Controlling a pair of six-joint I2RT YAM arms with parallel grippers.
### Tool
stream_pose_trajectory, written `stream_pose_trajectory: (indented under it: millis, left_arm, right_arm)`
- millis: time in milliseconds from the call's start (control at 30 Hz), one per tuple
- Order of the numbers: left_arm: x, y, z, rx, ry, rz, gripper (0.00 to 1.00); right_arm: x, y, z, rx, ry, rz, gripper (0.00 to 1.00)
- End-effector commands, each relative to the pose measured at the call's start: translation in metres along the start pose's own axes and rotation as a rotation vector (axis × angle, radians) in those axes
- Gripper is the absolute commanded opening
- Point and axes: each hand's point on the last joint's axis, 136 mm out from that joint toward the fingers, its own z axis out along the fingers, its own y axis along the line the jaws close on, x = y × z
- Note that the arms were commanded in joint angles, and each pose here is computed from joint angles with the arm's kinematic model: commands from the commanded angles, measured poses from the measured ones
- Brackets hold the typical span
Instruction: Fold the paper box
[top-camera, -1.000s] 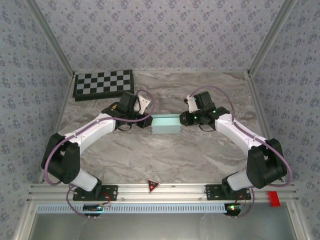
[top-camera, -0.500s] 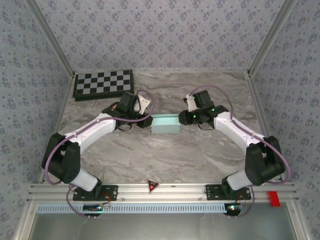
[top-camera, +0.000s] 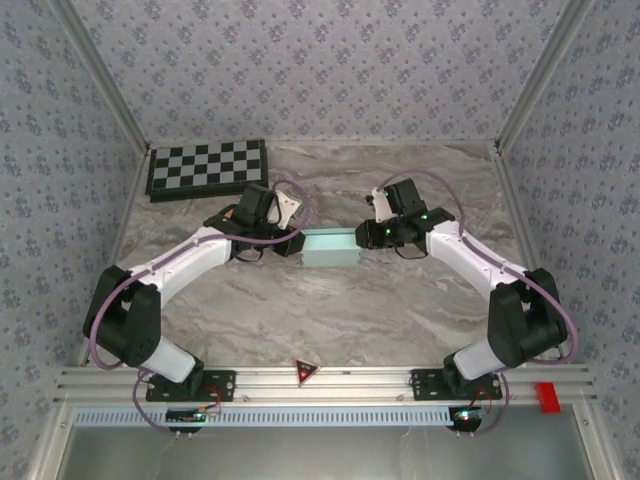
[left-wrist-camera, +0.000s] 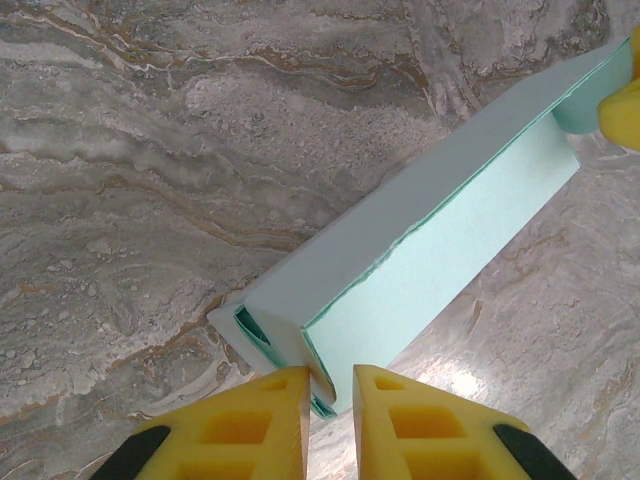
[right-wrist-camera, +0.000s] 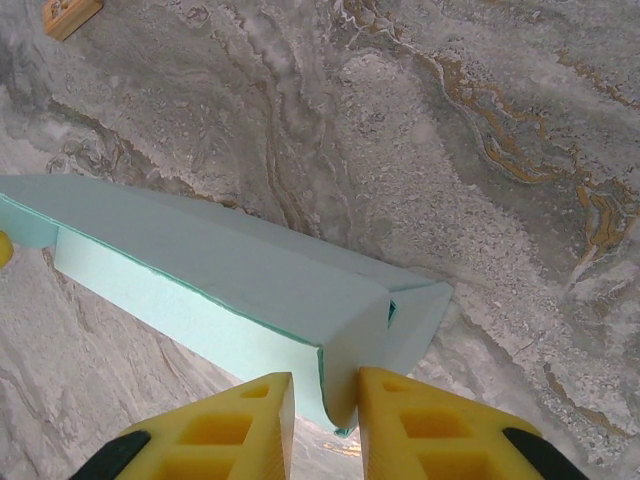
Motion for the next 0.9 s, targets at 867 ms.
stream_pose_trajectory:
  millis: [867]
  left_arm:
    - [0.0024,-0.0059,0.0039,0.039,0.006,-0.021,0.23]
  right_arm:
    - [-0.0071,0.0200,0.0019,-0.100,0.050,0.048,0.18]
